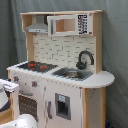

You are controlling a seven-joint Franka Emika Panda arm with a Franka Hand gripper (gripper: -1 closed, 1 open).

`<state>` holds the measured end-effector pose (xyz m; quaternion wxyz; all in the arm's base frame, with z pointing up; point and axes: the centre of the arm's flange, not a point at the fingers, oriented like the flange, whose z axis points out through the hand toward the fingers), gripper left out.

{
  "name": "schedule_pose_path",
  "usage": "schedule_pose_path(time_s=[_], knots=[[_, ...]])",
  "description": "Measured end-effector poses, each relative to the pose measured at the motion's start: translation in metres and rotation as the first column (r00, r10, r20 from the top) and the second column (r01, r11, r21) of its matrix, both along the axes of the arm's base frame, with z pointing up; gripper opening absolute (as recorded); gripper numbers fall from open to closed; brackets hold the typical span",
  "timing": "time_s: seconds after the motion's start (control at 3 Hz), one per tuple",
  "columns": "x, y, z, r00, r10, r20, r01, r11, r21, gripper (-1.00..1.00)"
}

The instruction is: Play with the kitchen

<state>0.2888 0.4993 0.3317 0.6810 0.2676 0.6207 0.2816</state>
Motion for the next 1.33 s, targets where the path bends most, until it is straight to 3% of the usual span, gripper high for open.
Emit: schedule_pose_path(time_s=[0.33,1.0,1.33], knots=[[0.02,-0.002,-0.004,0.9991,0.025,-0.034,-0.026,1.0,-0.006,1.0],[0.049,0.032,-0.006,0.9961,0.076,-0.045,-0.077,0.997,-0.004,1.0],[0.06,0.044,-0.009,0.9983,0.053,-0.025,-0.053,0.998,0.023,1.0]])
